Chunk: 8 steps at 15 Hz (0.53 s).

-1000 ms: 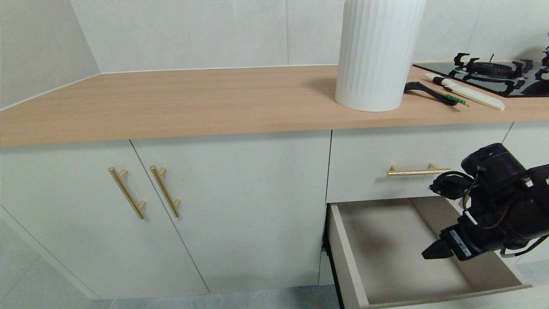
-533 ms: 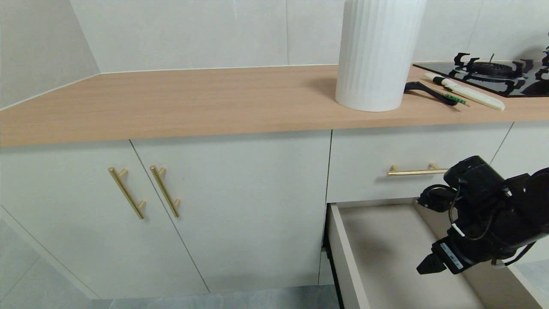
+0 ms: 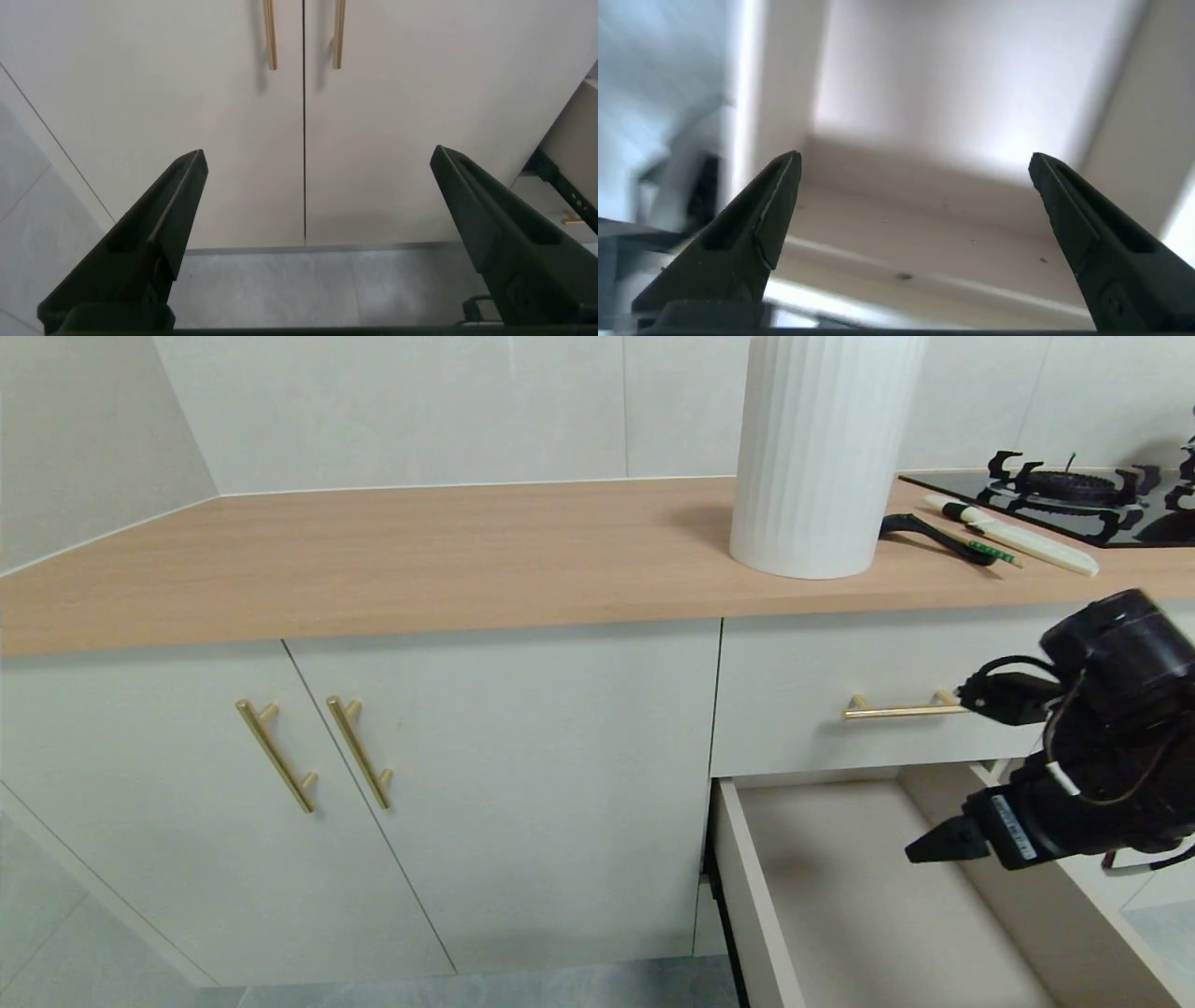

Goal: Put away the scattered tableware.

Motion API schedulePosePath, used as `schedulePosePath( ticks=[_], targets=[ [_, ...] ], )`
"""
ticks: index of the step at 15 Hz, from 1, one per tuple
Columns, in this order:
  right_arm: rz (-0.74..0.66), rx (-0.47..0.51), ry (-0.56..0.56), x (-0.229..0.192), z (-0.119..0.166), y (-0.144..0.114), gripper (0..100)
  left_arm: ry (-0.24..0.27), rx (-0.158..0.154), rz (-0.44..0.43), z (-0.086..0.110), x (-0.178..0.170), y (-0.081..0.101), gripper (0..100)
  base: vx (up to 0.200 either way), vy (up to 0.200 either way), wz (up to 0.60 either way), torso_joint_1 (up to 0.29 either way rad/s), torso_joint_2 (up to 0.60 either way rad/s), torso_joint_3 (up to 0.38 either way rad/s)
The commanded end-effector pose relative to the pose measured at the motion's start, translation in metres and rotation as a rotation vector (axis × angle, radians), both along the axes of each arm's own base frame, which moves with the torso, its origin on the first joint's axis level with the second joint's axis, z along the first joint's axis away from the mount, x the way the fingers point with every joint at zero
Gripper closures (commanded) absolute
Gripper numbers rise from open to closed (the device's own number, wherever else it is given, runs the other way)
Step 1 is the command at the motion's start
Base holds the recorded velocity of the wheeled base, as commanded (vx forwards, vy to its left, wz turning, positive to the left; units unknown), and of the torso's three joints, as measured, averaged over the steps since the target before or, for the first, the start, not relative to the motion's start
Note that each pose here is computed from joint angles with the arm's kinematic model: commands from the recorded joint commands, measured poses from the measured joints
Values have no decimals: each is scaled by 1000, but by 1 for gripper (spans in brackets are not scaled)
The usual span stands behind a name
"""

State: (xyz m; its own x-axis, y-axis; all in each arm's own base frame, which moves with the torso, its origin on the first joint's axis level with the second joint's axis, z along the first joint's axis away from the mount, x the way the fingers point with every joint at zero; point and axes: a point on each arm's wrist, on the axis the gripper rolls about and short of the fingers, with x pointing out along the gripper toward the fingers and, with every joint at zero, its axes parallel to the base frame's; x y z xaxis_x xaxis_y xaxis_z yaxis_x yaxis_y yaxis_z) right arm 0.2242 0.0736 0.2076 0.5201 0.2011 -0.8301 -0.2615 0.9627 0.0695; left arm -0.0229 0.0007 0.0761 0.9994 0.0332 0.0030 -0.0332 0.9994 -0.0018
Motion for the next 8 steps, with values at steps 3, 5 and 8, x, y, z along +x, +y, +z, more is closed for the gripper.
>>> schedulePosePath(
  ticks=[3,5,8],
  targets=[
    [-74,47,-228,-41,57,-29,0,1,0,1,0,0,0,0,0,0,0,0,0,0],
    [-101,35,-264,-40,61,-38,0,1,0,1,0,0,0,0,0,0,0,0,0,0],
    [-108,38,-300,-43,65,-40,0,1,0,1,0,0,0,0,0,0,0,15,-53,-27]
  ],
)
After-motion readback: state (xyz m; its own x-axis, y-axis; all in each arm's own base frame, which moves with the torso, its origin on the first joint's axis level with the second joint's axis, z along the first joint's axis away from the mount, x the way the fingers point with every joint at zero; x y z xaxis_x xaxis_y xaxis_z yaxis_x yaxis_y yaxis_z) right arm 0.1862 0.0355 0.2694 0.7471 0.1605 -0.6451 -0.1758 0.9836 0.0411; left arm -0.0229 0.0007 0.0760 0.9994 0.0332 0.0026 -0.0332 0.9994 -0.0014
